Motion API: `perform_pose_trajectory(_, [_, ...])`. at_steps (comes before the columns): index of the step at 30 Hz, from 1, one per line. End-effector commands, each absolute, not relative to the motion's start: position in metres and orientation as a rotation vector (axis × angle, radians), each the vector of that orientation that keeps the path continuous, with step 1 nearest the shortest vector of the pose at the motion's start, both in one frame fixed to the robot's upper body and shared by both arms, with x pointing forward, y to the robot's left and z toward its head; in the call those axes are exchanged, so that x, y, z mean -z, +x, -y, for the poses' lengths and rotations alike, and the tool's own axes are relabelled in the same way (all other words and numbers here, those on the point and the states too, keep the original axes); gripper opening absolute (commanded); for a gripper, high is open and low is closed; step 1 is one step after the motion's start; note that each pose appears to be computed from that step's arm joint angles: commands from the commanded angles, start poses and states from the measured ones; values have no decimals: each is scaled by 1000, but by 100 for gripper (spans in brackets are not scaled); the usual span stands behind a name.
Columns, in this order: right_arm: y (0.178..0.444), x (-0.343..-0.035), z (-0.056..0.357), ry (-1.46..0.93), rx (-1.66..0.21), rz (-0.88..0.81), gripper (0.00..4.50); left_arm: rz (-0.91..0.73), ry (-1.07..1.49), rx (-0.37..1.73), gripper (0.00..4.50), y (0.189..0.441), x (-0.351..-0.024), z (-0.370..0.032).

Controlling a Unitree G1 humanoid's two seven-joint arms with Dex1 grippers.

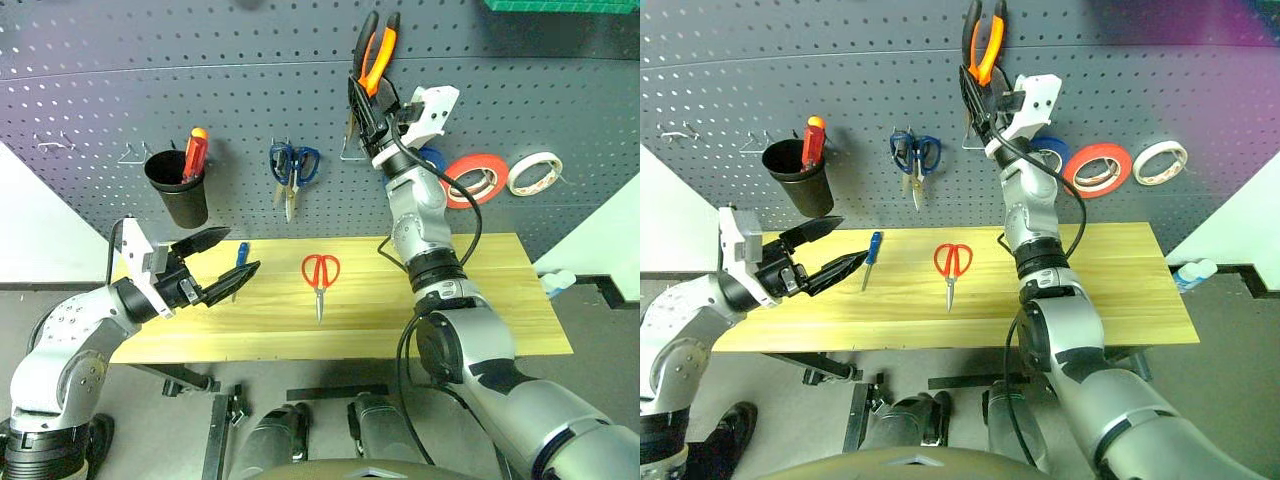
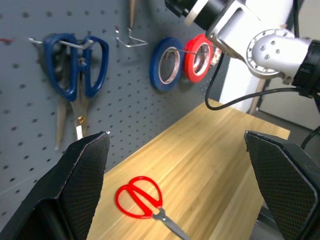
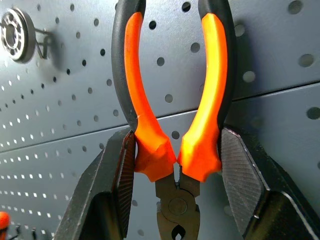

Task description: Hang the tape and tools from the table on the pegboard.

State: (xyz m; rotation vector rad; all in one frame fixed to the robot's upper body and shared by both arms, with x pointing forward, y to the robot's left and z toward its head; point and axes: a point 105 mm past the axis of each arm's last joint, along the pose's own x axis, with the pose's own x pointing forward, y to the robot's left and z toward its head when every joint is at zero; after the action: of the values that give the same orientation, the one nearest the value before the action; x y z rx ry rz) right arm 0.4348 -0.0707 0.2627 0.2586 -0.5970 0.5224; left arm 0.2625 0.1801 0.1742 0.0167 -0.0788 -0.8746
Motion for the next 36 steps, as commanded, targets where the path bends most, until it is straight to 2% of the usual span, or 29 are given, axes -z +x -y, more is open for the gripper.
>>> perform_pose_trajectory(1, [430, -282, 61, 189, -521, 677, 213, 117, 40, 876, 450, 256, -187, -181])
perform_pose_trajectory(9, [433, -273, 60, 113, -464, 673, 213, 96, 36, 872, 450, 249, -186, -181])
perform_pose_trajectory(19, [433, -291, 74, 190, -482, 708, 213, 93, 24, 878, 450, 251, -186, -180])
perform_pose_trajectory(36, [440, -279, 105, 66, -363, 686, 213, 94, 28, 885, 450, 252, -187, -180])
